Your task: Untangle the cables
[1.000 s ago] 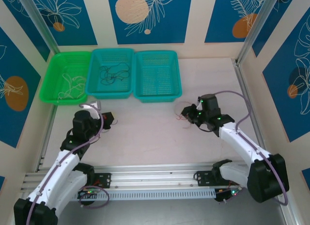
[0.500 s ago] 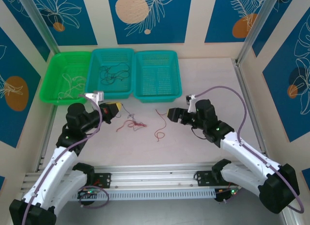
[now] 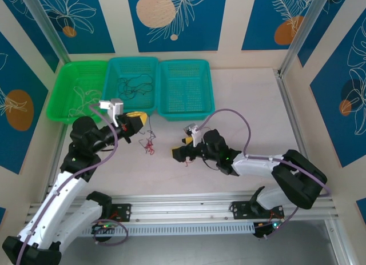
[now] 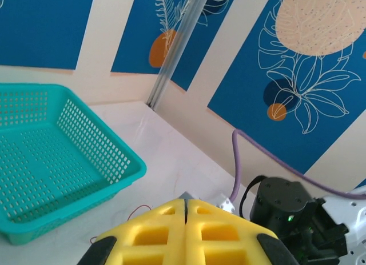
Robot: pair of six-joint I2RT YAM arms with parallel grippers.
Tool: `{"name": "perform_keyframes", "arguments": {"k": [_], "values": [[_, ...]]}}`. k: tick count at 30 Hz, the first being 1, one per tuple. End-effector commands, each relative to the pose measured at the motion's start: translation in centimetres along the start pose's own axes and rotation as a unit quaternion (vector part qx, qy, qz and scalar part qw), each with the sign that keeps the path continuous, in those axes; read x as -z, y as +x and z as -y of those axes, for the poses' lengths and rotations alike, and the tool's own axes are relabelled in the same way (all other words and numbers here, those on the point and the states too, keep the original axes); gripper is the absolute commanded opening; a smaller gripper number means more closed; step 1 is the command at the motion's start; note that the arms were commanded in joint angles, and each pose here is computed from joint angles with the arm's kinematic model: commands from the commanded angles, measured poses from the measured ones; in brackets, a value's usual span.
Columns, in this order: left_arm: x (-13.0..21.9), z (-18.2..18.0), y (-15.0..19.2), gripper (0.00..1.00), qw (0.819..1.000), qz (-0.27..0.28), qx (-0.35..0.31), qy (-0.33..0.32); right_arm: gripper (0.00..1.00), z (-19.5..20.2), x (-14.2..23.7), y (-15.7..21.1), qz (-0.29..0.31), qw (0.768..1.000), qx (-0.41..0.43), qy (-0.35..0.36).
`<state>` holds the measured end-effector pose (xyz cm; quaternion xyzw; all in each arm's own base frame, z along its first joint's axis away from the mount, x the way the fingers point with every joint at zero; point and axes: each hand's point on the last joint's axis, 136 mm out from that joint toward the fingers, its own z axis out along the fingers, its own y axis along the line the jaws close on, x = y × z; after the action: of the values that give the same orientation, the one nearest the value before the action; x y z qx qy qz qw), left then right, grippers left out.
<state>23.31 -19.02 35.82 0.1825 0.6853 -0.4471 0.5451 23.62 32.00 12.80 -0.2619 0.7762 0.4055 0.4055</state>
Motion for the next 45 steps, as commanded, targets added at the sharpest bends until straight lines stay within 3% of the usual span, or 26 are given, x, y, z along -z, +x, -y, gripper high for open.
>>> {"name": "perform_keyframes", "arguments": {"k": [1, 7, 14, 23, 30, 33, 35, 38, 40, 42, 44, 45], "values": [[0.3, 2.1, -1.7, 0.00, 0.999, 0.015, -0.035, 0.031, 0.91, -2.5, -0.6, -1.5, 0.056, 0.991, 0.112, -0.053], [0.4, 3.0, -2.6, 0.00, 0.998, 0.028, -0.046, 0.044, 0.91, -4.0, -3.5, 0.1, 0.035, 0.980, 0.178, -0.085], [0.3, 3.7, -3.0, 0.00, 0.996, 0.032, -0.053, 0.059, 0.90, -2.1, -6.5, -1.6, 0.103, 0.977, 0.181, -0.042], [0.8, 4.3, -3.5, 0.00, 0.996, 0.040, -0.059, 0.061, 0.86, -1.3, -6.6, -2.6, 0.146, 0.973, 0.180, -0.020], [1.0, 4.6, -4.0, 0.00, 0.995, 0.046, -0.061, 0.063, 0.62, -3.0, -7.8, -2.0, 0.135, 0.972, 0.170, -0.084], [1.2, 4.7, -4.1, 0.00, 0.995, 0.049, -0.065, 0.060, 0.46, -3.1, -8.0, -2.3, 0.137, 0.973, 0.163, -0.095], [1.3, 4.5, -4.2, 0.00, 0.995, 0.051, -0.067, 0.052, 0.29, -3.1, -8.1, -2.3, 0.132, 0.973, 0.159, -0.103], [1.8, 3.1, -4.5, 0.00, 0.996, 0.065, -0.065, 0.004, 0.08, -2.1, -7.6, -2.3, 0.129, 0.977, 0.144, -0.094], [2.7, 0.7, -4.8, 0.00, 0.993, 0.078, -0.055, -0.076, 0.00, -0.6, -6.9, -2.4, 0.131, 0.981, 0.124, -0.073], [4.7, -3.0, -4.7, 0.00, 0.976, 0.085, -0.038, -0.198, 0.00, 1.3, -5.8, -2.5, 0.134, 0.986, 0.096, -0.037], [7.6, -6.7, -4.2, 0.00, 0.942, 0.078, -0.030, -0.325, 0.00, 3.5, -4.2, -2.4, 0.140, 0.988, 0.071, 0.010], [8.5, -7.6, -4.0, 0.00, 0.930, 0.072, -0.036, -0.358, 0.00, 4.5, -3.3, -2.4, 0.144, 0.987, 0.060, 0.031]]}}
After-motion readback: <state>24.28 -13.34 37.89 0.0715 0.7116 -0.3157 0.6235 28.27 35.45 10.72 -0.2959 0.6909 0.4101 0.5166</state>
